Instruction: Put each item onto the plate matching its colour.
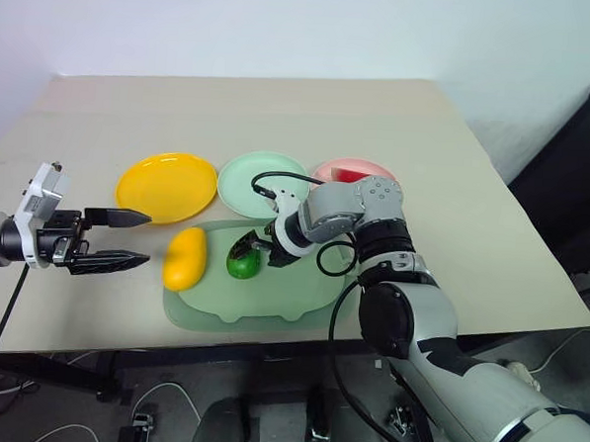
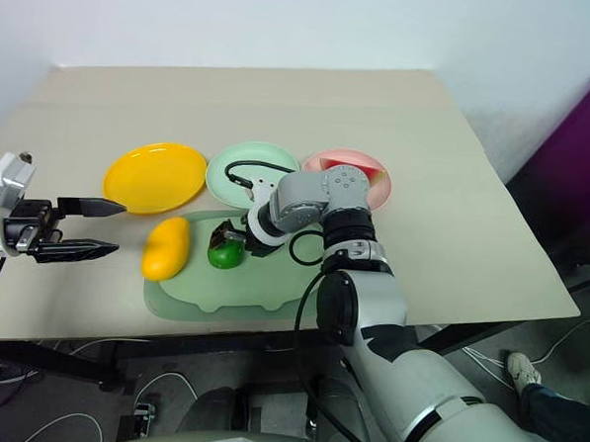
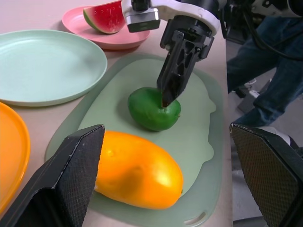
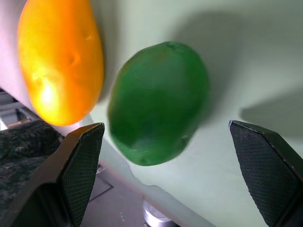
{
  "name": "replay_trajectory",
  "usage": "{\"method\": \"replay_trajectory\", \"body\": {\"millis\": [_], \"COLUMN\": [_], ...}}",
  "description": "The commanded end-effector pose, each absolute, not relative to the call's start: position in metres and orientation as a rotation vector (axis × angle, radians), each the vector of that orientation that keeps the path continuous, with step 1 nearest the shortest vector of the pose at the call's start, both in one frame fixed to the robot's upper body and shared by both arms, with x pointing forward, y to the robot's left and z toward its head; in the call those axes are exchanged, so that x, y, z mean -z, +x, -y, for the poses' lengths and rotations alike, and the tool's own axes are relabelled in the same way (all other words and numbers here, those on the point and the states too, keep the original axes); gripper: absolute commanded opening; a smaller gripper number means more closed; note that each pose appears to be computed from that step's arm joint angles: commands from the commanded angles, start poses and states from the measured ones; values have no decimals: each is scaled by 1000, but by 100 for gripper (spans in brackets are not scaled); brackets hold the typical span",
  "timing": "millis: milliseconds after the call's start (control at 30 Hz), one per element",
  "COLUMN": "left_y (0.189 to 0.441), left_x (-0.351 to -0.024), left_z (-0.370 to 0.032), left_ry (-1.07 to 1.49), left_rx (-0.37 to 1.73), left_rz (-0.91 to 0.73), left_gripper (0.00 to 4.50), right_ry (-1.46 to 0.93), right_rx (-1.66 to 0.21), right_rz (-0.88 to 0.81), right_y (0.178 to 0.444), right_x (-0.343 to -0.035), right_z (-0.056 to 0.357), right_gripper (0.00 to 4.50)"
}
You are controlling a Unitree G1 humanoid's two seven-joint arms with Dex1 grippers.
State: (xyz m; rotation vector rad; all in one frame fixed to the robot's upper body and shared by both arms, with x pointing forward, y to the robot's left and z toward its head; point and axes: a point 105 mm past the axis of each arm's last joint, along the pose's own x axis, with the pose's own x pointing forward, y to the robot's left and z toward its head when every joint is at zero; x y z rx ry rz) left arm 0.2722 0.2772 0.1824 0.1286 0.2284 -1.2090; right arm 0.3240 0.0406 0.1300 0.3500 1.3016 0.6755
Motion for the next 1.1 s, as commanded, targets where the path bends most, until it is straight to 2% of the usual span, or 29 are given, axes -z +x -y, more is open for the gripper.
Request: {"method": "replay_trajectory", "body": {"millis": [33,400,600,833,1100], "left_y": [270,270,269,268,268], "left_x": [-192,-194,-194,-195,-194], "left_z": [-278,-277,-276,-277,-279], "left_ry": [162,164,161,158,151], "left_rx": [1212,1215,1217,1211,1202], "left_rz": [-212,-208,-209,-207,-205], "left_gripper": [450,450,450,450,450], "right_ry": [376,405,371,348,380], "right_rx": [-703,-712,-629,-615,-678], "right_rz": [-1250,-1272,-1232,-1219,-1240], "right_y": [327,323,332,331,327], "right_x": [-146,-145,-142,-141,-148], "right_z": [-47,-57,-54,-56,-60], "right_gripper": [448,448,448,448,448]}}
